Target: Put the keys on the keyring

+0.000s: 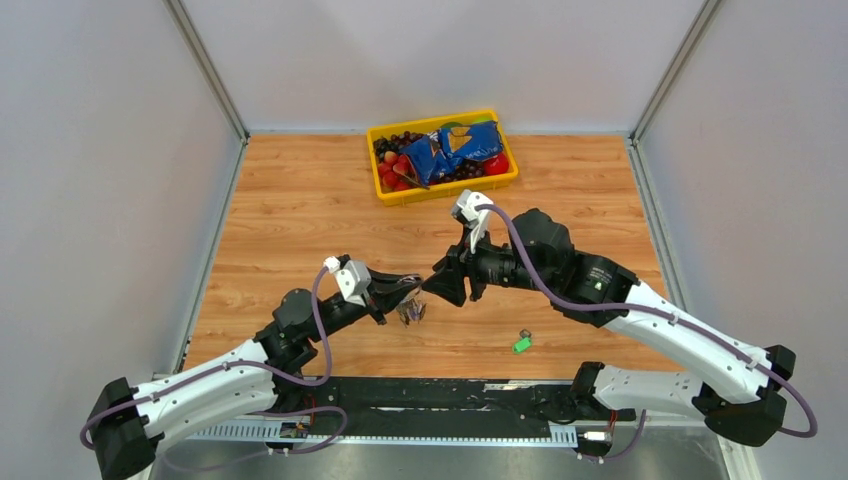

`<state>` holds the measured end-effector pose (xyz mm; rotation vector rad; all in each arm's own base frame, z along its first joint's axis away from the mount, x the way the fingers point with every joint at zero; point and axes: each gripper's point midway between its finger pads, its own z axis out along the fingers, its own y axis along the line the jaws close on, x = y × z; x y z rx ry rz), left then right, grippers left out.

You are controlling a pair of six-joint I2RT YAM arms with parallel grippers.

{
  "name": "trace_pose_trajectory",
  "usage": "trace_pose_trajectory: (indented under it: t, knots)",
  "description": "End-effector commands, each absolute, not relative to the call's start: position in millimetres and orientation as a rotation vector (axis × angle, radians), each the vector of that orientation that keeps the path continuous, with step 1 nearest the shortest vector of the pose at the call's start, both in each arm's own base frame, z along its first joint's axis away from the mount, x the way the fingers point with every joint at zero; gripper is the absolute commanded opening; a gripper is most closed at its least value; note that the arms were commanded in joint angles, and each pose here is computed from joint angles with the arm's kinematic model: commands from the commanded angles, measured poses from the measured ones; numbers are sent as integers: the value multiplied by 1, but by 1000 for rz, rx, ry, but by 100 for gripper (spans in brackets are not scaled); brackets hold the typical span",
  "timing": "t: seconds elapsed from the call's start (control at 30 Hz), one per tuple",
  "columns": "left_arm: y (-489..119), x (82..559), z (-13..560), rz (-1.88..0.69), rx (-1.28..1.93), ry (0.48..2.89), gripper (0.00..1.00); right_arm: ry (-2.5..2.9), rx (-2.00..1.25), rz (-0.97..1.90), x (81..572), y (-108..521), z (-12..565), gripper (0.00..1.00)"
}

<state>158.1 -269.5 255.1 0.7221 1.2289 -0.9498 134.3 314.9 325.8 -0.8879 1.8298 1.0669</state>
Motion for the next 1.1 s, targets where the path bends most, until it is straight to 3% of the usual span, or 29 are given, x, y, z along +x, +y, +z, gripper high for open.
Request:
trace_pose_trajectory:
  t: [0.0,0.63,1.07]
  knots:
    - [-266,156,300,-1024,611,1166,1,1702,-875,1027,146,325,339,47]
    - [-256,152,313,-1116,497,1270,1,1680,-771,836,152,343,348,46]
    - [-259,149,312,-1149,490,1283,1,1635,-781,942,141,353,368,46]
